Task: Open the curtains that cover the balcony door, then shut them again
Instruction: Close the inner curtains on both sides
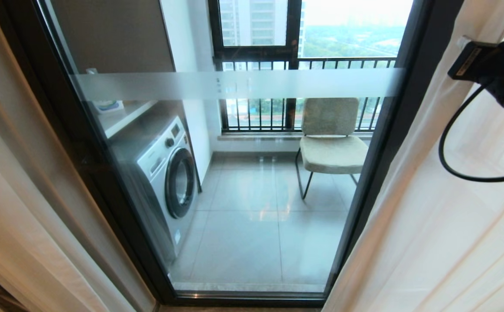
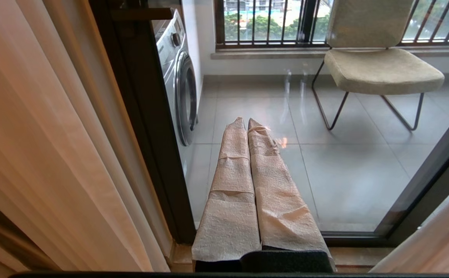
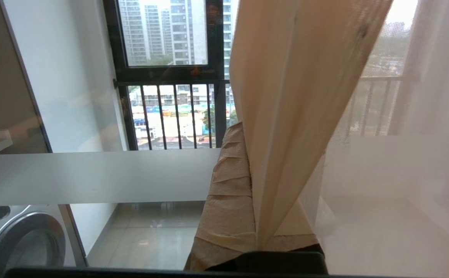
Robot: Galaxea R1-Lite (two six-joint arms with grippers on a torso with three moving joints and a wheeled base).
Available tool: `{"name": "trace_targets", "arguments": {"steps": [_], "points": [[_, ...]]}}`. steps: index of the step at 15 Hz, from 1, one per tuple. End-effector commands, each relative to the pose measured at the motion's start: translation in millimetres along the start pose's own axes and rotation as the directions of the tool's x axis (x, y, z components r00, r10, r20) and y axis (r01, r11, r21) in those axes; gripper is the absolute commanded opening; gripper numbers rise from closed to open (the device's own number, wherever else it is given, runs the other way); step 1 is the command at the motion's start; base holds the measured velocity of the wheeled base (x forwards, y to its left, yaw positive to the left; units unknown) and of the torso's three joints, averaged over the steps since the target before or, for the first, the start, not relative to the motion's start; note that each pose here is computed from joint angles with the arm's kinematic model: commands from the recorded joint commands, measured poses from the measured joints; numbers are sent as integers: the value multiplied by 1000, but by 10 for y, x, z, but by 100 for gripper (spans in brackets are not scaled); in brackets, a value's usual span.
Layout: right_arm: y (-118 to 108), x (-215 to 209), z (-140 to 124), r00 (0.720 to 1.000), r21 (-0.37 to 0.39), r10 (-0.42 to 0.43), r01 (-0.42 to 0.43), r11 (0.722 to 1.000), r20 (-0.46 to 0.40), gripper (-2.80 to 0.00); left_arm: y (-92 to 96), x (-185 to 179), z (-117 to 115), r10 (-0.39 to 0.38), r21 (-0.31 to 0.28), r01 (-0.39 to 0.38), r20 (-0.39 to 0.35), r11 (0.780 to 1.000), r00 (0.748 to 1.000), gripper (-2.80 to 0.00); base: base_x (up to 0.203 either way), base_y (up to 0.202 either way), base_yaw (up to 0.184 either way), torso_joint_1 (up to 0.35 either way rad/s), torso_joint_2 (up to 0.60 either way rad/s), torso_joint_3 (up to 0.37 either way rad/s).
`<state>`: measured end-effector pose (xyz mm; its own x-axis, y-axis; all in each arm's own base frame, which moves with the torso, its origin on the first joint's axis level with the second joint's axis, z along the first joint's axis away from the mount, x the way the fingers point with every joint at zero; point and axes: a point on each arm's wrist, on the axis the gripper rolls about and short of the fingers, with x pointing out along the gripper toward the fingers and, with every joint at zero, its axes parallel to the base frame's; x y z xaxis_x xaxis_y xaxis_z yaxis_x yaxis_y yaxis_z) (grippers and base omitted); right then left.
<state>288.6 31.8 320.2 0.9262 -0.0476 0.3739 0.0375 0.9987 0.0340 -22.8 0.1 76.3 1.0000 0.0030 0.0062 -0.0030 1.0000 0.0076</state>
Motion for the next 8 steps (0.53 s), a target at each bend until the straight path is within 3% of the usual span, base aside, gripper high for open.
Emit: {"name": "trace_targets", "arguments": {"steps": [1,8], "points": [[5,5,35,1000,3,1,-1,1000,15,-280,0,-1,2,1,0,-1,1,1000,1000,-280,0,0,0,0,0,0],[62,17,35,1000,-13,17,-16,1000,17,-280,0,0,-2,1,-1,-1,0,1000,1000,-280,0,0,0,0,0,0]]}}
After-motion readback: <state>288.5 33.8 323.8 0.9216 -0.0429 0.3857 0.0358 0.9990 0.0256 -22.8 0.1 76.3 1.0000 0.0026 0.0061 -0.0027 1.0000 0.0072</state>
